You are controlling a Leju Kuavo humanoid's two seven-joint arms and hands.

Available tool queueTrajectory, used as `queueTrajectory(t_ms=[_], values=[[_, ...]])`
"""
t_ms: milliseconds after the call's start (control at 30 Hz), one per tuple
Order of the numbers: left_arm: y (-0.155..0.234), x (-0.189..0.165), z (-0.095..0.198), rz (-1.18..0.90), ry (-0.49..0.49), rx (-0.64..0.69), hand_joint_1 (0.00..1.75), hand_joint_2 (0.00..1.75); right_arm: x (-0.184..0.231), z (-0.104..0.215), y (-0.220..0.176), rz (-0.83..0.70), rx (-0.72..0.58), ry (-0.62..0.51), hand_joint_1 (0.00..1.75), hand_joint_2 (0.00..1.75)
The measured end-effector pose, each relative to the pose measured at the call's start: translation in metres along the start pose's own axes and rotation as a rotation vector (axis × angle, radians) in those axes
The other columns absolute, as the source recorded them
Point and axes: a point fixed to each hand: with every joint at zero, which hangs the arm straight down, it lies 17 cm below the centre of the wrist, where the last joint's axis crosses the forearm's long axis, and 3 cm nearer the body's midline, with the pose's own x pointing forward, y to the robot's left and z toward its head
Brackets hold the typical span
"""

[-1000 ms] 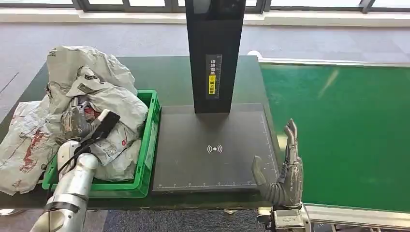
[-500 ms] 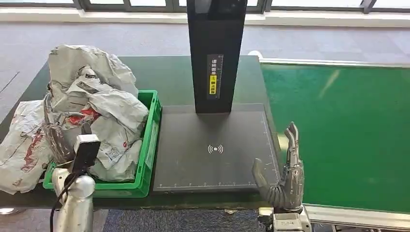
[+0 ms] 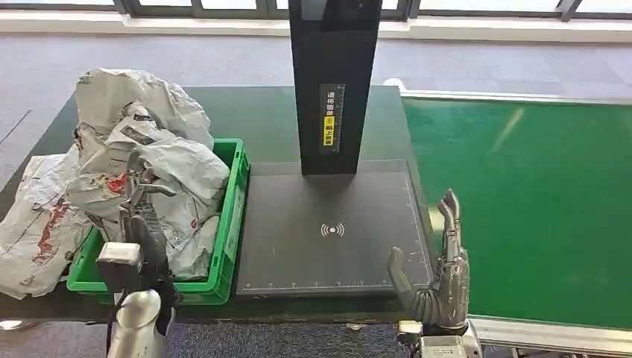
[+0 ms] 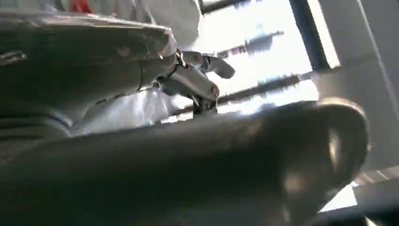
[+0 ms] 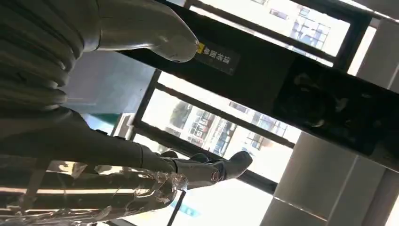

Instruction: Moved the parcel from conveyor to table for the left to box.

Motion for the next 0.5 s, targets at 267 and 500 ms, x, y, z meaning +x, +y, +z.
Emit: queueTrajectory(t_ms=[267, 500], values=[[-0.033, 0.016, 0.010, 0.099, -0.023, -0.070, 0.00, 0.00, 0.000, 0.000, 0.000, -0.002, -0.002, 0.001, 0.00, 1.75], [-0.040, 0.018, 0.011, 0.135, -0.023, -0.090, 0.00, 0.00, 0.000, 0.000, -0.001, -0.003, -0.003, 0.002, 0.00, 1.75]])
